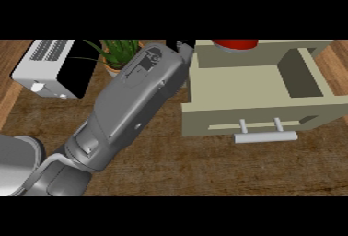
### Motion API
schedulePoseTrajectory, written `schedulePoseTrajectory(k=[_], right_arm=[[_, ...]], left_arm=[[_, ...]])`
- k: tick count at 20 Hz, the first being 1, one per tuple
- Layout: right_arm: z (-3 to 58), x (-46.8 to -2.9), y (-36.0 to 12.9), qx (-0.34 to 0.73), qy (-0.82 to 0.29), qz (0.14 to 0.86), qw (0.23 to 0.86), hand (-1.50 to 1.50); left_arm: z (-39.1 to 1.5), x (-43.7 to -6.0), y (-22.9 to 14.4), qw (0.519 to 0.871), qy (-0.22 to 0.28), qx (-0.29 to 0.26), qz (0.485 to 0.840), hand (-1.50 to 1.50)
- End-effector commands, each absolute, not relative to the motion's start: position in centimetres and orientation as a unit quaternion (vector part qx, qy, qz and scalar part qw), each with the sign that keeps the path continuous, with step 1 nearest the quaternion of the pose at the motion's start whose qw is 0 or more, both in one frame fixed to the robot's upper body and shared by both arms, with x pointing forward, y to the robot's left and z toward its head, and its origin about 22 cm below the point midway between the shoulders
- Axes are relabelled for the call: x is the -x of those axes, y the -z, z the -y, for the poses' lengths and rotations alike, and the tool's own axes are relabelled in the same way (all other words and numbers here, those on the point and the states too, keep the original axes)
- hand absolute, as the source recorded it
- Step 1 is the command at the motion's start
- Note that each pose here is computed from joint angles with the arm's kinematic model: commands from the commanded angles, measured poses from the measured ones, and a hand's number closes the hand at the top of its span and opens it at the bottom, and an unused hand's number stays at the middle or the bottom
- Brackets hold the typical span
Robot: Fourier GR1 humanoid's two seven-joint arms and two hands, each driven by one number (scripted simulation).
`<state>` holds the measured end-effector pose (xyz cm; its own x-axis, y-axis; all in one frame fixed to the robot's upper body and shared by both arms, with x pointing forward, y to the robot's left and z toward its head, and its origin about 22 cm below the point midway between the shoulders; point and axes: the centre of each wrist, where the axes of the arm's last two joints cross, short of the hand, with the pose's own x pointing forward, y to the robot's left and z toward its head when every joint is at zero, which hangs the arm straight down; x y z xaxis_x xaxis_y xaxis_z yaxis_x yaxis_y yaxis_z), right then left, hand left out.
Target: Pick up the can, place it into the drawer and close the drawer
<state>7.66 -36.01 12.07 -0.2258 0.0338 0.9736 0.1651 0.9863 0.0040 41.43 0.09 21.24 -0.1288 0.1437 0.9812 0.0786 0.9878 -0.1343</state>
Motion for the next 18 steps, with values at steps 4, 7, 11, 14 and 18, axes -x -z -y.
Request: schedulePoseTrajectory(k=[4,7,11,14,18], right_arm=[[34.5,-7.7,-13.0,0.051,0.041,0.784,0.617,-1.5],[35.0,-9.1,-12.6,0.047,0.05,0.787,0.613,-1.5],[36.4,-7.7,-11.8,0.041,0.044,0.783,0.619,-1.5],[36.5,-9.2,-12.1,0.053,0.05,0.78,0.621,-1.5],[36.7,-9.6,-12.6,0.054,0.047,0.79,0.61,-1.5]], left_arm=[[1.5,-41.2,-20.3,0.659,-0.027,0.04,0.75,1.5],[1.5,-42.1,-21.3,0.657,-0.026,0.04,0.752,1.5],[1.3,-41.5,-18.5,0.682,-0.023,0.039,0.73,1.5],[2.0,-41.3,-18.7,0.679,-0.008,0.025,0.733,1.5],[0.8,-42.2,-17.0,0.676,-0.015,0.002,0.737,-1.5]])
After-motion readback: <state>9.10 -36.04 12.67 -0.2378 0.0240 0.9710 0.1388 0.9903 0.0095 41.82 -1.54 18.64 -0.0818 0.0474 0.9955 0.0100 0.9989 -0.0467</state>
